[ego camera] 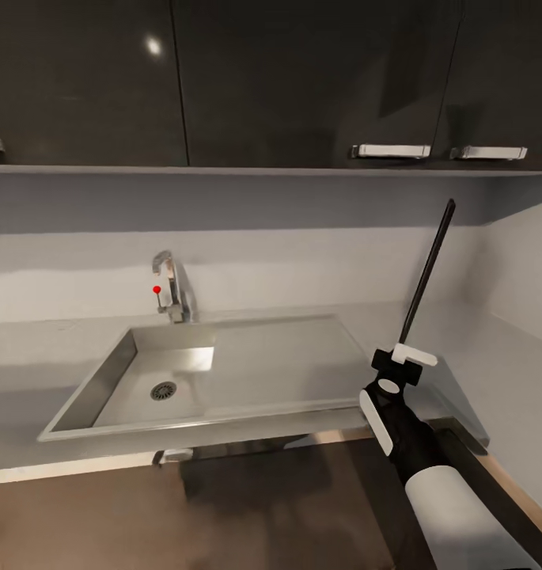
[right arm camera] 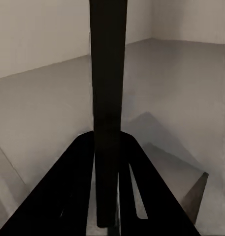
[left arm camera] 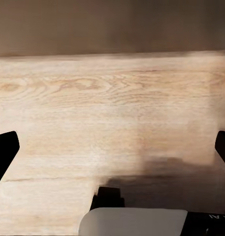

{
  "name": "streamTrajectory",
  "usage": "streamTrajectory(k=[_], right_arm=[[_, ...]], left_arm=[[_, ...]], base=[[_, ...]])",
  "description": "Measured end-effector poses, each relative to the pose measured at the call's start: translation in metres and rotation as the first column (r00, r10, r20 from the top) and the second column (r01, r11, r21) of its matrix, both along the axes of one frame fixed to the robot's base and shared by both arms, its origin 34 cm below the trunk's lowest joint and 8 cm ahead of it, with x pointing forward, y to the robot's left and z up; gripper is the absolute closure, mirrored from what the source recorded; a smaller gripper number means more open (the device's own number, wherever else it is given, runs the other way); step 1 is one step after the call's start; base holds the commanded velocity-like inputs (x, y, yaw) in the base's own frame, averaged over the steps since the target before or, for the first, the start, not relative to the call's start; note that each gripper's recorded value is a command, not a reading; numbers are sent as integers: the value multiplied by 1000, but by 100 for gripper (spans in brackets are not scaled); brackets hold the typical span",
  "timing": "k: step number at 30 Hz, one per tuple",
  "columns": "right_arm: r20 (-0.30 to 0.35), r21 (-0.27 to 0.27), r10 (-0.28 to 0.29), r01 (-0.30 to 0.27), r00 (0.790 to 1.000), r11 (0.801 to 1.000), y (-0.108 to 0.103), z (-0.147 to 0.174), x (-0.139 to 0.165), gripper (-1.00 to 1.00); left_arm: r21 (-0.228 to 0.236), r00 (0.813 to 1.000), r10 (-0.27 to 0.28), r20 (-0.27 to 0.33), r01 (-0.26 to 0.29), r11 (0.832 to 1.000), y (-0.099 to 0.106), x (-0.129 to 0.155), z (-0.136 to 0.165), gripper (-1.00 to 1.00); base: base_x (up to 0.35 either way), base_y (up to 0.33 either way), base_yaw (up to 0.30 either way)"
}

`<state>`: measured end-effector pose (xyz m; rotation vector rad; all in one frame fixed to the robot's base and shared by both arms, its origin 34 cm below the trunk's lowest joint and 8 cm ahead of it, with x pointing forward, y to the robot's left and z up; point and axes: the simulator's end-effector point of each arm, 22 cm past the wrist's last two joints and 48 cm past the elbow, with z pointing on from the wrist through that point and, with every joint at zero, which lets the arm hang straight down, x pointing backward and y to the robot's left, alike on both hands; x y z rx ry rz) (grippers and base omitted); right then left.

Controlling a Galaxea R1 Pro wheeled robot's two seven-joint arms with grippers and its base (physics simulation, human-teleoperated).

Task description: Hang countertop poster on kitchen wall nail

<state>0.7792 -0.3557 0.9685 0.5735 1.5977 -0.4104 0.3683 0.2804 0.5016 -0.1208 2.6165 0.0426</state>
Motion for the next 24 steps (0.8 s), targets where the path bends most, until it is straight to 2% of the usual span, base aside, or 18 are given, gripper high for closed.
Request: streamTrajectory(k=[17, 24], right_arm=[[-1, 0, 5, -5, 1000, 1000, 3, 0, 0, 100], [0, -1, 11, -11, 1000, 1000, 6, 0, 1, 100]], left_arm=[[3, 1000, 10, -1, -10, 1000, 4, 0, 0, -100], [3, 1000, 13, 0, -13, 1000, 5, -1, 0, -100]], base=[[-326, 14, 0], [-111, 18, 0]])
